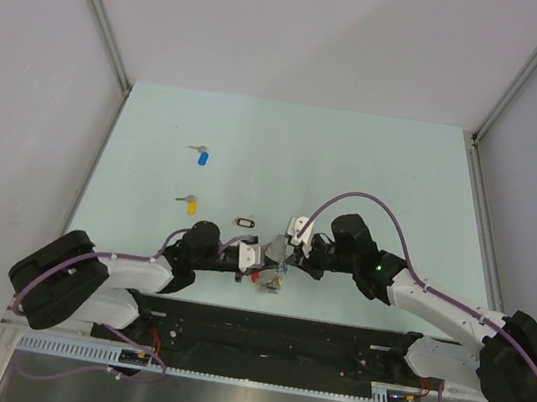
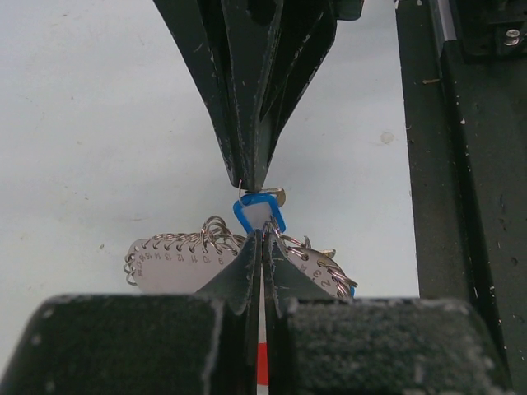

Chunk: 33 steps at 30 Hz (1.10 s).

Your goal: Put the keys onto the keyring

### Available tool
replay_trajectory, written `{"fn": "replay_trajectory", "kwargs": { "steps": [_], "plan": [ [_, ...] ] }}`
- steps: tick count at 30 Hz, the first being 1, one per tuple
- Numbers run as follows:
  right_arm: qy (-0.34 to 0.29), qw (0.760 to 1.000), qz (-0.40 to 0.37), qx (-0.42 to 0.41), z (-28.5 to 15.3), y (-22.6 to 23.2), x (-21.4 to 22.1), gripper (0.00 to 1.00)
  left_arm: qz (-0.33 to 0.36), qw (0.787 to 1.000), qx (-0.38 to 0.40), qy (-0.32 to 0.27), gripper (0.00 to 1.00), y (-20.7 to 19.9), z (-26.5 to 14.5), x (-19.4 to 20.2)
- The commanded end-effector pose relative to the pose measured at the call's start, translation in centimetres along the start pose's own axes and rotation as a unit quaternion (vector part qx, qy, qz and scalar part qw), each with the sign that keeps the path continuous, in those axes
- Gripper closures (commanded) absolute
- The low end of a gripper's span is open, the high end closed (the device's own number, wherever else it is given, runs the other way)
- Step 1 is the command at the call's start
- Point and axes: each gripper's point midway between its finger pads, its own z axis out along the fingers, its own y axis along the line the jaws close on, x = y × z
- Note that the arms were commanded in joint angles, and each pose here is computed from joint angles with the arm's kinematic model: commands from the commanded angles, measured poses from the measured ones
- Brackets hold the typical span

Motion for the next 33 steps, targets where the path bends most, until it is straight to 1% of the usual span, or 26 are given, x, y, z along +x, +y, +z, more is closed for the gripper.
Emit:
{"fn": "replay_trajectory", "kwargs": {
  "steps": [1, 2, 4, 5, 8, 9, 11, 12, 13, 16, 21, 26, 33],
  "plan": [
    [-0.01, 1.0, -0.016, 0.013, -0.1, -0.8, -1.6, 1.0, 0.025, 0.999, 0.027, -0.007, 0.99, -0.2, 1.1, -1.4],
    [-0.01, 1.0, -0.016, 0.015, -0.1, -0.9, -1.5, 1.0, 0.029, 0.999, 0.037, 0.016, 1.0, -0.4, 1.6, -0.7],
    [-0.007, 1.0, -0.015, 0.018, -0.1, -1.0, -1.4, 1.0, 0.034, 0.997, 0.056, 0.034, 1.0, -1.4, 2.2, -0.2],
    [-0.007, 1.0, -0.015, 0.019, -0.2, -1.1, -1.4, 1.0, 0.033, 0.997, 0.051, 0.046, 0.99, -1.1, 2.3, 0.3],
    [-0.004, 1.0, -0.012, 0.026, -0.1, -1.4, -1.3, 1.0, 0.035, 0.997, 0.037, 0.054, 1.0, -0.6, 2.3, 0.4],
    [-0.001, 1.0, -0.011, 0.027, -0.1, -1.4, -1.1, 1.0, 0.028, 0.997, 0.024, 0.075, 1.0, -0.1, 2.4, 1.4],
    [0.001, 0.999, -0.01, 0.032, 0.0, -1.6, -0.9, 1.0, 0.012, 0.996, -0.012, 0.087, 1.0, 1.1, 2.4, 1.9],
    [0.003, 0.999, -0.008, 0.031, 0.0, -1.7, -0.8, 1.0, 0.014, 0.996, -0.034, 0.078, 1.0, 1.9, 2.0, 1.3],
    [0.005, 0.999, -0.008, 0.032, 0.1, -1.7, -0.7, 1.0, 0.017, 0.997, -0.05, 0.054, 0.99, 2.2, 1.5, 0.7],
    [0.008, 0.999, -0.006, 0.03, 0.2, -1.7, -0.5, 1.0, 0.03, 0.997, -0.067, 0.028, 1.0, 2.6, 0.7, -0.4],
    [0.009, 1.0, -0.006, 0.024, 0.4, -1.4, -0.4, 1.0, 0.031, 0.998, -0.06, 0.014, 1.0, 2.2, 0.6, -0.8],
    [0.014, 1.0, -0.006, 0.023, 0.6, -1.4, -0.1, 1.0, 0.033, 0.998, -0.054, -0.02, 0.99, 1.8, 0.1, -1.9],
    [0.016, 1.0, -0.006, 0.02, 0.9, -1.5, 0.1, 1.0, 0.026, 0.998, -0.04, -0.032, 1.0, 1.4, 0.0, -2.2]
  ]
}}
